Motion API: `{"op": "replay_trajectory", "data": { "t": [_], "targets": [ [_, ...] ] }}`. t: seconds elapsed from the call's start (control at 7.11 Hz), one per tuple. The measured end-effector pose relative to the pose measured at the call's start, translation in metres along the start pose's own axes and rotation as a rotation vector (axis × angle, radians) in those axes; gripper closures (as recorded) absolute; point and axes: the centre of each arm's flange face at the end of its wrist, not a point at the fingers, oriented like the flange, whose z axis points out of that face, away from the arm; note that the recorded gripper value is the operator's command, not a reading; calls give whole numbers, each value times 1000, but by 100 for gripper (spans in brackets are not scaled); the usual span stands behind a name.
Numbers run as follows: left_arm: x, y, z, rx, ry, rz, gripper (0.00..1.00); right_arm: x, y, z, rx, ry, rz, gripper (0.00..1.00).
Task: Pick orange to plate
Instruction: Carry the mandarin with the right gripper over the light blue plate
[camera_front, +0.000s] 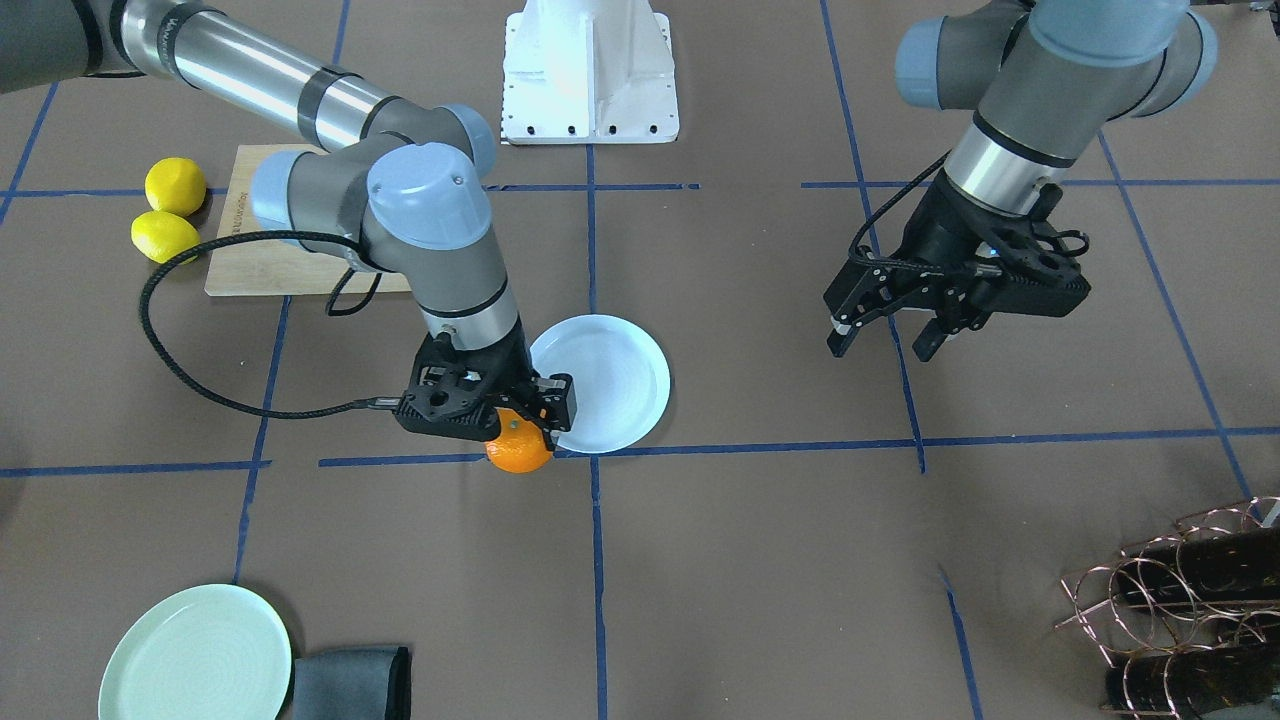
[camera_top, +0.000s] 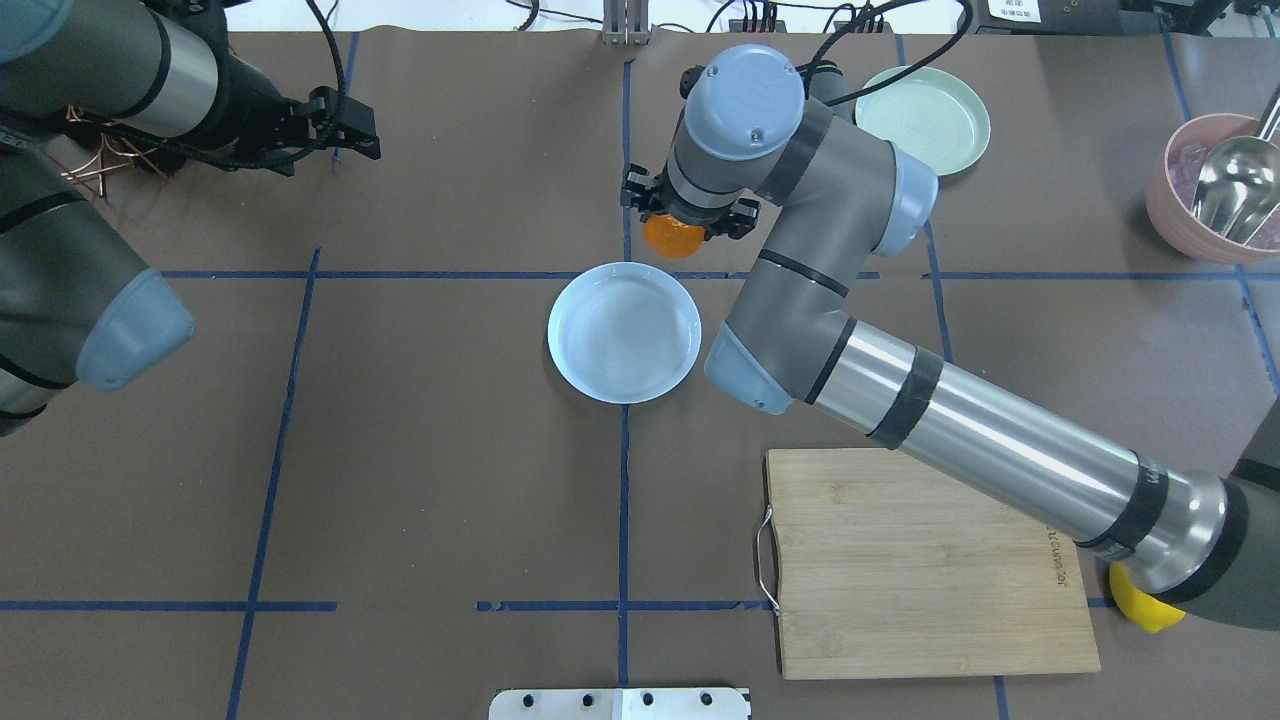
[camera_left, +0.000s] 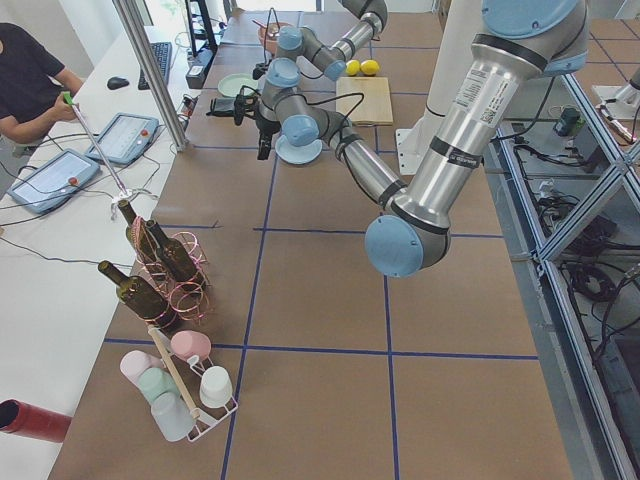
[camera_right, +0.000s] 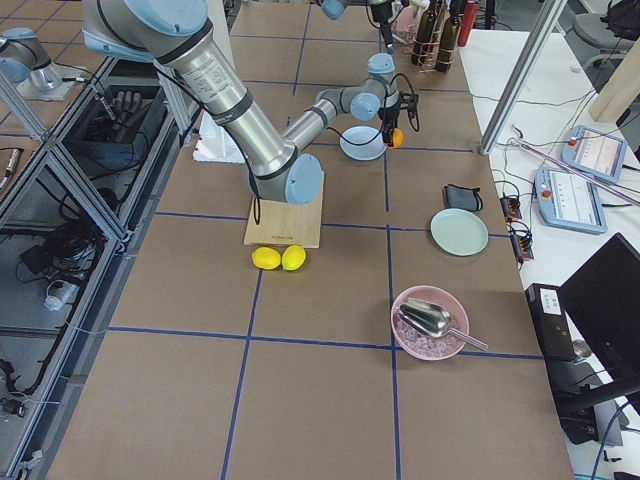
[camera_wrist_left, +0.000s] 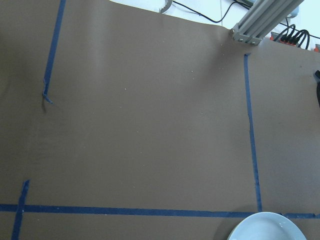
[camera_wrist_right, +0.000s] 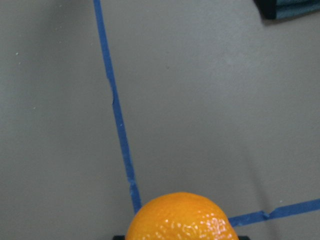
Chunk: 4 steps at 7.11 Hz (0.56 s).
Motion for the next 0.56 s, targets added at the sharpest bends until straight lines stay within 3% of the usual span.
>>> {"op": "replay_trajectory", "data": {
  "t": [0.14,0.28,0.42,0.56],
  "targets": [
    [-15,0,-4,4,-15,20,0,-15,16,3,-15,-7,-11,96],
    [-26,-1,-5,7,-27,36,0,-22,26,5,-25,-12,-19,80],
    [-33,-2,-5,8,-36,49,0,-26,35,7,-34,-14,-22,27],
    [-37,-5,-5,11,-42,54,0,-29,44,10,-45,-14,-11,0]
  ]
}}
